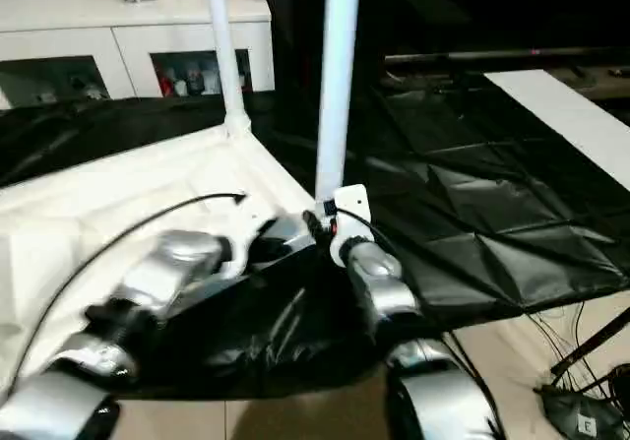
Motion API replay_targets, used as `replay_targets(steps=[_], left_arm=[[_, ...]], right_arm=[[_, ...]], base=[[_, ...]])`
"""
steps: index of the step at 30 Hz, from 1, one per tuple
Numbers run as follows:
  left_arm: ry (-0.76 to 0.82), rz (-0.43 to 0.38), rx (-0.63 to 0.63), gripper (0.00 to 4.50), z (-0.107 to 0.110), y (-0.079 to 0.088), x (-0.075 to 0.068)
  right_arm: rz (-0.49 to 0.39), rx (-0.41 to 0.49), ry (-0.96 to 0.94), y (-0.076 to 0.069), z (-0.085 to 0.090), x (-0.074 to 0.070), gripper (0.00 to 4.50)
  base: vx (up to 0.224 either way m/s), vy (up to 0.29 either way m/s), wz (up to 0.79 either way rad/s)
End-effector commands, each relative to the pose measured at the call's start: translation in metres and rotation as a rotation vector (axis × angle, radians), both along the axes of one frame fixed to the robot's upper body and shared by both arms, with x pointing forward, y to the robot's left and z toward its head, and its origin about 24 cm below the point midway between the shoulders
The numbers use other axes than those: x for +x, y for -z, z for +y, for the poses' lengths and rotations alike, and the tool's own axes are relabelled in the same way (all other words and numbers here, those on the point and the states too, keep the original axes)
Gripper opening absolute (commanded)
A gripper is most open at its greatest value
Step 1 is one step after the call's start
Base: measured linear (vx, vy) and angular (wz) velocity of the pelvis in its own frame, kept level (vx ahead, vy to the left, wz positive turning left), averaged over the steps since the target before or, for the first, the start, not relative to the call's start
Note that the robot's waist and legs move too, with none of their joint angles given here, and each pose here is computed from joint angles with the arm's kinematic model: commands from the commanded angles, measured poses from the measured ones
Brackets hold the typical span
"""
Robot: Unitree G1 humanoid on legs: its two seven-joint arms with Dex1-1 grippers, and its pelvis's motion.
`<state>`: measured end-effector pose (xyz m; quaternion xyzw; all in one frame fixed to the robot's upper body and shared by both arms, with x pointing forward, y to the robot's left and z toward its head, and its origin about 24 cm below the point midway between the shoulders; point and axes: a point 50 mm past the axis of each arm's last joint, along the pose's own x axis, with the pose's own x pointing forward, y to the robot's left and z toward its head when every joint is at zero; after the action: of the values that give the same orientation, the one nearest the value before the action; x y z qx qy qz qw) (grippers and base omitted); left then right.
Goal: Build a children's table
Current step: Rotate leg to tighten
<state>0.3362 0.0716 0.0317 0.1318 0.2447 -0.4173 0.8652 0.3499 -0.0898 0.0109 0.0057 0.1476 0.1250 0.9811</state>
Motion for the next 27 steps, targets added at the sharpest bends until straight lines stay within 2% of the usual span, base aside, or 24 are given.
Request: replay_targets(steps=[1, 3, 6, 9, 10, 12, 14, 16, 17, 20, 22, 27], left_arm=[[-0.014, 0.030, 0.014, 0.00, -0.009, 0.012, -0.006], [0.014, 0.015, 0.018, 0.00, -0.009, 0.012, -0.006], [0.049, 0.021, 0.031, 0.00, -0.004, 0.014, -0.009], [0.058, 0.026, 0.042, 0.00, -0.001, 0.015, -0.010], [0.075, 0.021, 0.055, 0.00, 0.003, 0.016, -0.010], [0.082, 0.021, 0.060, 0.00, 0.005, 0.016, -0.010], [0.092, 0.023, 0.071, 0.00, 0.010, 0.016, -0.010], [0.113, 0.016, 0.103, 0.00, 0.019, 0.015, -0.011], [0.113, 0.016, 0.103, 0.00, 0.019, 0.015, -0.011], [0.145, 0.026, 0.115, 0.00, 0.029, 0.013, -0.013], [0.241, 0.051, 0.103, 0.00, 0.042, 0.009, -0.019], [0.386, 0.072, 0.051, 0.00, 0.047, 0.004, -0.029]], right_arm=[[0.061, 0.050, -0.128, 0.012, 0.031, -0.014, 2.69], [0.055, 0.092, -0.145, 0.012, 0.033, -0.015, 3.25], [0.012, 0.131, -0.143, 0.006, 0.028, -0.012, 3.45], [-0.017, 0.131, -0.145, 0.003, 0.025, -0.010, 3.83], [-0.064, 0.098, -0.134, -0.003, 0.017, -0.006, 3.87], [-0.081, 0.083, -0.133, -0.005, 0.013, -0.005, 4.06], [-0.124, 0.015, -0.160, -0.011, 0.001, -0.001, 4.27], [-0.166, -0.063, -0.249, -0.017, -0.013, 0.000, 4.33], [-0.166, -0.063, -0.249, -0.017, -0.013, 0.000, 4.33], [-0.169, -0.106, -0.414, -0.020, -0.028, -0.005, 4.33], [-0.154, -0.098, -0.642, -0.024, -0.044, -0.018, 4.33], [-0.123, -0.084, -0.761, -0.024, -0.052, -0.026, 4.33]], base=[[0.000, 0.000, 0.00], [0.004, 0.025, -0.03], [0.003, 0.017, -0.02], [0.000, 0.000, 0.00], [0.000, 0.000, 0.00], [0.000, 0.000, 0.00], [0.000, 0.000, 0.00], [0.000, 0.000, 0.00], [0.000, 0.000, 0.00], [0.000, 0.000, 0.00], [0.000, 0.000, 0.00], [0.063, -0.017, 0.04]])
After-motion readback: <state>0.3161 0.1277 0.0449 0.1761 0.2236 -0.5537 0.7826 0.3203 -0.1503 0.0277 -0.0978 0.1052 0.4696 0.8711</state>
